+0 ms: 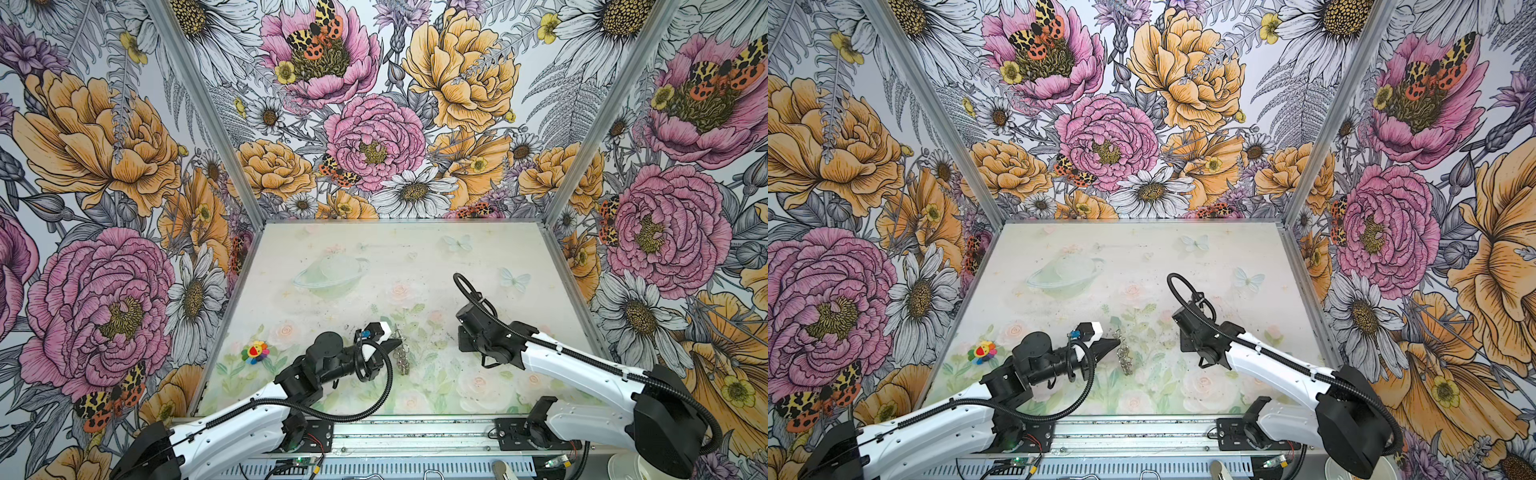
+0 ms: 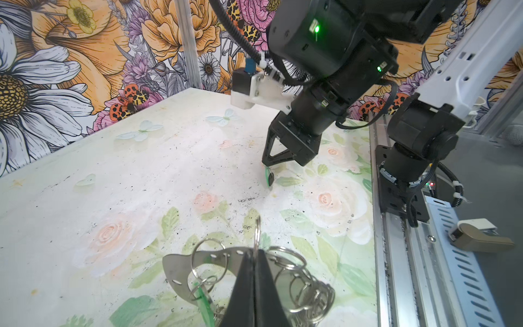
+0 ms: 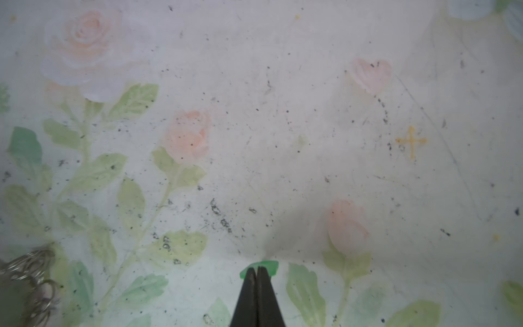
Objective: Attach keys to a key ring
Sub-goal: Pick up the key from the center of the table.
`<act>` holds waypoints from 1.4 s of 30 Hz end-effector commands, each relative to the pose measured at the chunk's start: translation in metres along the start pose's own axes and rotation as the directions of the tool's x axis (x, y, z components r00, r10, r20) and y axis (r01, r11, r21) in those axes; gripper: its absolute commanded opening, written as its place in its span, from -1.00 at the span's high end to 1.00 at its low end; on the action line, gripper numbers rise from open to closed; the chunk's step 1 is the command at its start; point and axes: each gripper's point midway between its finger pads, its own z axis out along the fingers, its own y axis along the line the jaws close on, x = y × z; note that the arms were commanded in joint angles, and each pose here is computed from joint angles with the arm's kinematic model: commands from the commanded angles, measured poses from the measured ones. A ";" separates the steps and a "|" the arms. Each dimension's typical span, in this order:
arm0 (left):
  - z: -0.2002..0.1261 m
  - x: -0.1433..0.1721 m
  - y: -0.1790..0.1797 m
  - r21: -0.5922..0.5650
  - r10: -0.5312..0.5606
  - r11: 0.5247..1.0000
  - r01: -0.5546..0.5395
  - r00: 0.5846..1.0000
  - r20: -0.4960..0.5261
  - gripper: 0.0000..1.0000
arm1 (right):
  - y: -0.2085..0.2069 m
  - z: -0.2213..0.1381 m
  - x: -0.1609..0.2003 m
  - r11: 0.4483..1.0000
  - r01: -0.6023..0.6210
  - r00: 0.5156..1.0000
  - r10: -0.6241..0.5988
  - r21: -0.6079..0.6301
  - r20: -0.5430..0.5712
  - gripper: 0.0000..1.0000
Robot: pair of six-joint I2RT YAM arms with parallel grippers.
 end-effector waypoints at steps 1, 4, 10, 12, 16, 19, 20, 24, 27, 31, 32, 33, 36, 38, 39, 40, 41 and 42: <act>0.002 -0.015 -0.016 0.087 0.053 0.995 -0.057 0.998 0.040 1.00 | 0.042 -0.025 -0.032 0.951 0.243 0.965 -0.216 -0.191 0.149 1.00; 0.003 -0.016 -0.023 0.122 0.077 0.989 -0.082 0.996 0.044 1.00 | 0.063 -0.046 -0.045 0.889 0.360 0.919 -0.285 -0.283 0.274 1.00; 0.005 -0.013 -0.030 0.158 0.133 0.978 -0.138 0.990 0.043 1.00 | 0.105 -0.083 -0.035 0.664 0.603 0.786 -0.398 -0.443 0.473 1.00; 0.005 -0.012 -0.032 0.158 0.154 0.974 -0.160 0.987 0.049 1.00 | 0.111 -0.091 -0.029 0.603 0.650 0.752 -0.424 -0.462 0.505 1.00; 0.003 -0.011 -0.035 0.168 0.194 0.965 -0.203 0.979 0.068 1.00 | 0.124 -0.104 -0.021 0.501 0.715 0.696 -0.450 -0.487 0.559 1.00; 0.003 -0.011 -0.036 0.171 0.207 0.961 -0.217 0.976 0.072 1.00 | 0.133 -0.114 -0.012 0.423 0.764 0.645 -0.472 -0.487 0.601 1.00; 0.003 -0.009 -0.037 0.181 0.208 0.959 -0.218 0.975 0.073 1.00 | 0.134 -0.116 -0.011 0.406 0.775 0.632 -0.474 -0.485 0.613 1.00; 0.001 -0.007 -0.045 0.225 0.204 0.950 -0.216 0.976 0.077 1.00 | 0.147 -0.130 0.005 0.288 0.820 0.570 -0.483 -0.495 0.664 1.00; 0.001 -0.006 -0.050 0.258 0.201 0.942 -0.215 0.976 0.081 1.00 | 0.151 -0.134 0.011 0.246 0.835 0.546 -0.487 -0.493 0.682 1.00; 0.000 -0.005 -0.054 0.283 0.198 0.935 -0.213 0.977 0.083 1.00 | 0.154 -0.142 0.018 0.193 0.848 0.520 -0.479 -0.494 0.707 1.00; 0.000 -0.004 -0.055 0.287 0.195 0.934 -0.211 0.977 0.081 1.00 | 0.154 -0.142 0.019 0.189 0.851 0.516 -0.479 -0.490 0.710 1.00; 0.001 -0.004 -0.055 0.290 0.195 0.934 -0.210 0.978 0.080 1.00 | 0.154 -0.143 0.020 0.185 0.853 0.512 -0.478 -0.488 0.713 1.00; 0.001 -0.004 -0.056 0.295 0.191 0.933 -0.206 0.978 0.078 1.00 | 0.154 -0.145 0.022 0.174 0.858 0.502 -0.477 -0.483 0.722 1.00; 0.001 -0.004 -0.056 0.297 0.190 0.932 -0.205 0.979 0.078 1.00 | 0.155 -0.145 0.024 0.167 0.860 0.499 -0.479 -0.483 0.723 1.00; 0.000 -0.004 -0.057 0.301 0.189 0.932 -0.204 0.979 0.078 1.00 | 0.156 -0.145 0.025 0.161 0.861 0.495 -0.480 -0.482 0.724 1.00; 0.000 -0.004 -0.057 0.303 0.188 0.931 -0.203 0.979 0.080 1.00 | 0.156 -0.145 0.026 0.156 0.861 0.494 -0.481 -0.483 0.725 1.00; 0.000 -0.004 -0.057 0.303 0.187 0.931 -0.202 0.979 0.080 1.00 | 0.157 -0.145 0.028 0.148 0.863 0.489 -0.481 -0.483 0.727 1.00; 0.000 -0.004 -0.058 0.305 0.186 0.931 -0.202 0.979 0.080 1.00 | 0.158 -0.146 0.028 0.144 0.865 0.486 -0.479 -0.481 0.731 1.00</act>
